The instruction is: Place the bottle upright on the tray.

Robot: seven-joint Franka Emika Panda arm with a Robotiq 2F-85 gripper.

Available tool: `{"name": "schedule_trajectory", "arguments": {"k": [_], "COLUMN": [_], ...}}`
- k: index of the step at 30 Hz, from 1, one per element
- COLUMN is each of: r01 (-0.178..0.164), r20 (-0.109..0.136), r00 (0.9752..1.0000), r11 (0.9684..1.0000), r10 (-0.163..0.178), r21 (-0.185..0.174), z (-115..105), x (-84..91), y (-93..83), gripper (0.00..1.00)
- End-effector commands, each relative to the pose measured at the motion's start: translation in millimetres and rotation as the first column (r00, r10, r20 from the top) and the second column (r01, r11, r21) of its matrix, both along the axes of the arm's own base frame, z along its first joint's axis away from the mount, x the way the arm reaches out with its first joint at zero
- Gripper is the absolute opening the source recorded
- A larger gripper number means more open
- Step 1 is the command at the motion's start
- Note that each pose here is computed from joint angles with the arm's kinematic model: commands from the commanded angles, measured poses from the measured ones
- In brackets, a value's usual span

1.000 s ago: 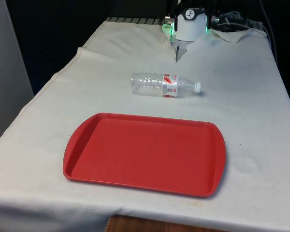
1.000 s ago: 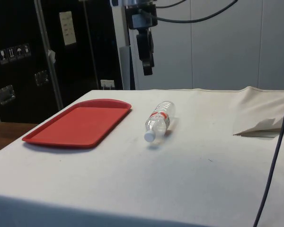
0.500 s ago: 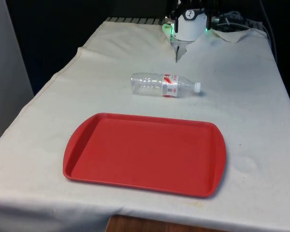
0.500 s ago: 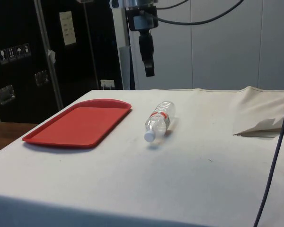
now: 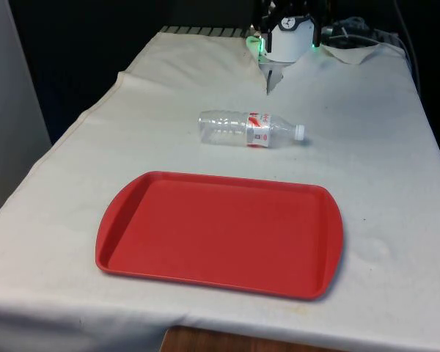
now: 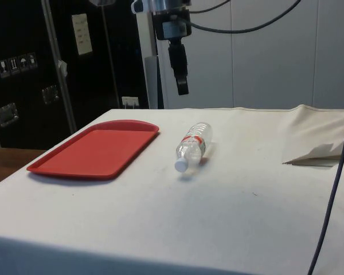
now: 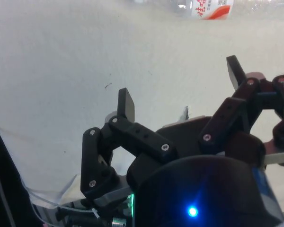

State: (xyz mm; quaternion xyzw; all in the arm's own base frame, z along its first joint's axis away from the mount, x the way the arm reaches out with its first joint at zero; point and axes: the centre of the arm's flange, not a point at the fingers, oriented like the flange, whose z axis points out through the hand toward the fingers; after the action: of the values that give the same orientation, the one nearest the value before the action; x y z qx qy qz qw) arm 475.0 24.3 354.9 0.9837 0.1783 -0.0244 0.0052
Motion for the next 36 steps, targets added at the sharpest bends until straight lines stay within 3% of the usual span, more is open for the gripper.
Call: {"name": "schedule_trajectory", "arguments": {"k": [1, 8, 9, 15, 16, 17, 21, 24, 25, 26, 34, 35, 36], "r01": [-0.009, -0.035, -0.044, -0.075, -0.072, -0.079, -0.102, -0.116, -0.114, -0.125, -0.161, -0.16, -0.17], "r20": [0.009, -0.002, 0.008, 0.007, -0.004, 0.006, 0.005, 0.004, -0.007, 0.004, 0.002, -0.008, 0.002], "r00": [0.9999, 0.9994, 0.999, 0.9971, 0.9974, 0.9968, 0.9948, 0.9933, 0.9935, 0.9922, 0.987, 0.987, 0.9855], "r11": [0.9999, 0.9994, 0.999, 0.9971, 0.9974, 0.9968, 0.9948, 0.9933, 0.9935, 0.9922, 0.987, 0.9871, 0.9855], "r10": [0.009, 0.035, 0.044, 0.075, 0.072, 0.079, 0.102, 0.116, 0.114, 0.125, 0.161, 0.16, 0.17], "r21": [-0.006, 0.001, -0.006, -0.005, 0.003, -0.005, -0.003, -0.003, 0.005, -0.002, 0.001, 0.008, 0.001], "z": [-0.6, -0.5, -1.5, -1.4, -1.4, -1.9, -2.2, -3.0, -2.6, -3.4, -4.8, -4.4, -5.1], "x": [0.2, 0.0, 0.4, 0.0, -0.3, -0.3, -0.5, -0.6, -1.1, -0.8, -1.7, -2.2, -1.9], "y": [0.3, 0.5, 0.8, 0.7, 0.5, 0.7, 0.7, 0.7, 0.4, 0.8, 0.8, 0.4, 0.8], "gripper": [1.0, 1.0, 1.0, 1.0, 1.0, 1.0, 1.0, 1.0, 1.0, 1.0, 1.0, 1.0, 1.0]}}
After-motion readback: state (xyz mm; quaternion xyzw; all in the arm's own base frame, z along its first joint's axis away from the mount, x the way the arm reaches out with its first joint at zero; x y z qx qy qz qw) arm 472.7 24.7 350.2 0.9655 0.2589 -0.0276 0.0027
